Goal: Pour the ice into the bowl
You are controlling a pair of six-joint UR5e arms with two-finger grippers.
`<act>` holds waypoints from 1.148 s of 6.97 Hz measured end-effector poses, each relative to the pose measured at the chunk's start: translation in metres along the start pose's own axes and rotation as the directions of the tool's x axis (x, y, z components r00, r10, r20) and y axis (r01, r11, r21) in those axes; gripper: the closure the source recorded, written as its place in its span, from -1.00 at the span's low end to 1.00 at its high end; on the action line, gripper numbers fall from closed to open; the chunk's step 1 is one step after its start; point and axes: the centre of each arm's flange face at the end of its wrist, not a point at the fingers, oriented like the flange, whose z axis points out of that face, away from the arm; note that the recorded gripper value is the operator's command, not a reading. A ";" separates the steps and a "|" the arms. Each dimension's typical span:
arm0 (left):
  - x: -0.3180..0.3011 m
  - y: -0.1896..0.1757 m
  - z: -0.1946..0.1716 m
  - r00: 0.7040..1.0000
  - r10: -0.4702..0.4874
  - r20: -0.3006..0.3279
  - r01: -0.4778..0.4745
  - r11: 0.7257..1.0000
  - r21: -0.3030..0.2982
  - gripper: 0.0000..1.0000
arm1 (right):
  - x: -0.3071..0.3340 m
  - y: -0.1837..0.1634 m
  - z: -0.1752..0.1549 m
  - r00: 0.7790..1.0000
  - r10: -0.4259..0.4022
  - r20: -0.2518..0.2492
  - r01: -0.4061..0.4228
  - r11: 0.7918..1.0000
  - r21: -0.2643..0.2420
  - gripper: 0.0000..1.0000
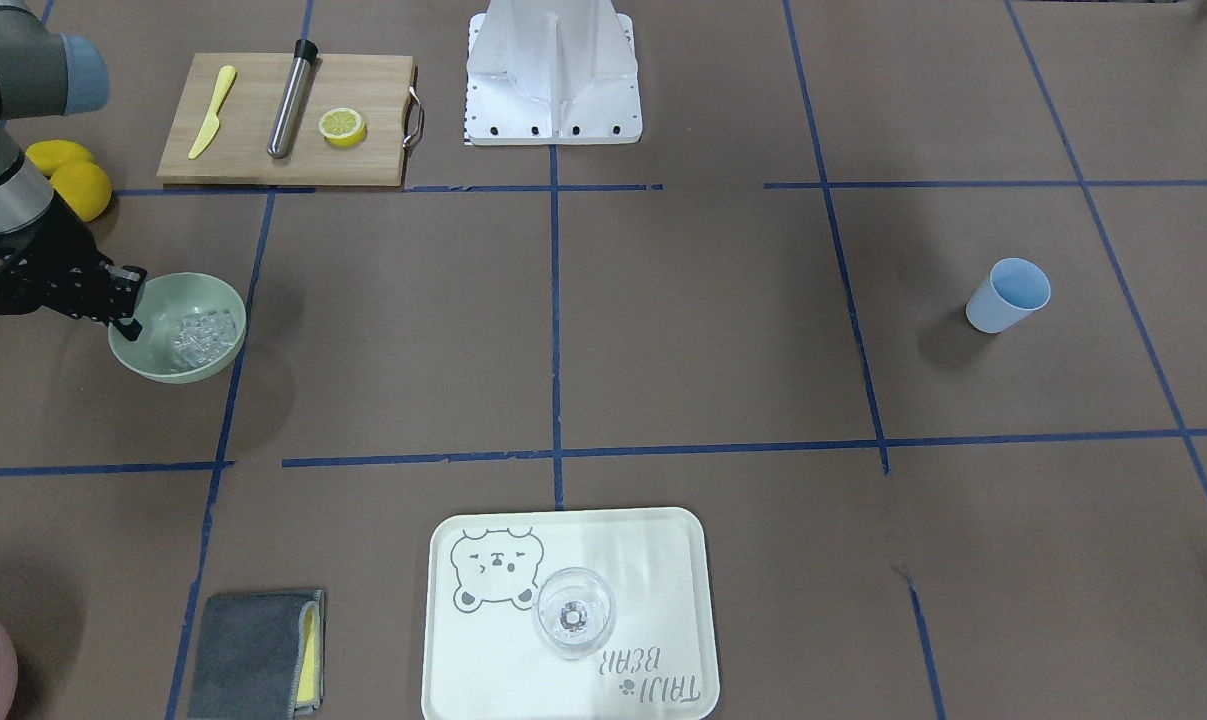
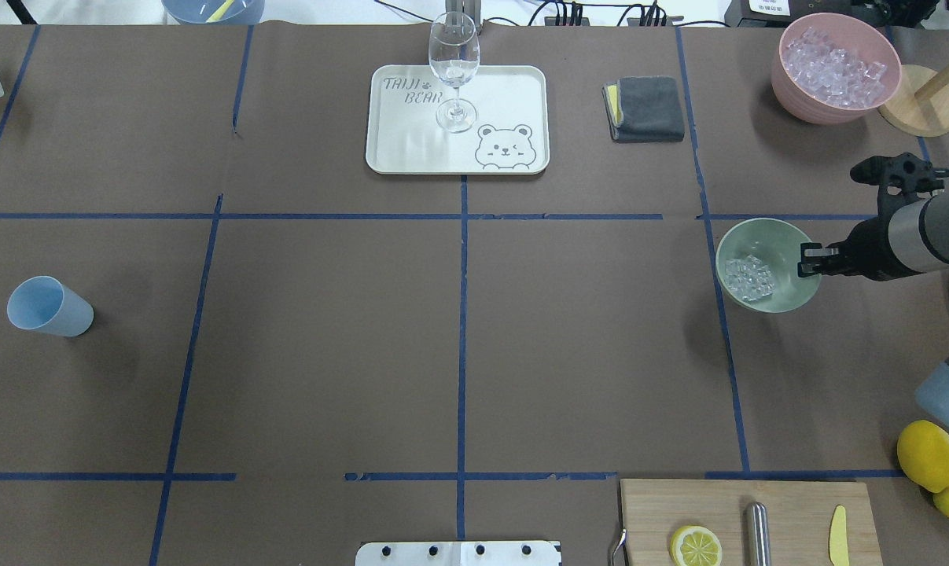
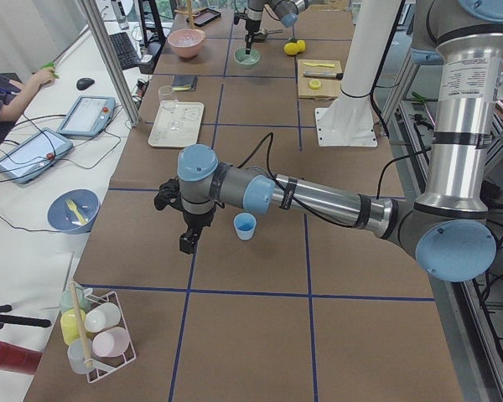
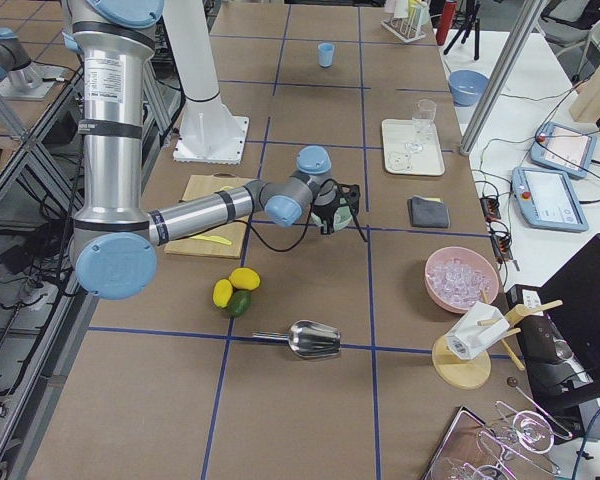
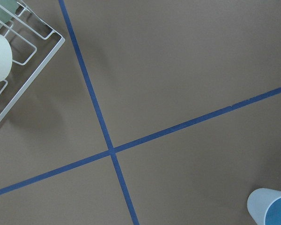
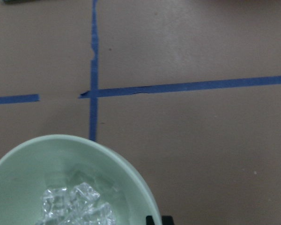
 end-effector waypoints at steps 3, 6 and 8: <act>-0.003 0.001 0.004 1.000 -0.005 0.000 0.005 1.000 -0.004 -1.00 | 0.071 0.018 0.021 0.999 0.033 -0.009 -0.034 0.997 -0.062 1.00; -0.004 0.002 0.006 1.000 -0.007 -0.002 0.007 1.000 -0.006 -1.00 | 0.106 0.027 0.014 0.998 0.064 -0.019 -0.065 0.993 -0.094 -1.00; -0.005 0.002 0.007 1.000 -0.008 -0.001 0.008 1.000 -0.008 -1.00 | 0.131 0.010 -0.003 0.999 -0.009 -0.031 0.007 0.998 -0.066 -1.00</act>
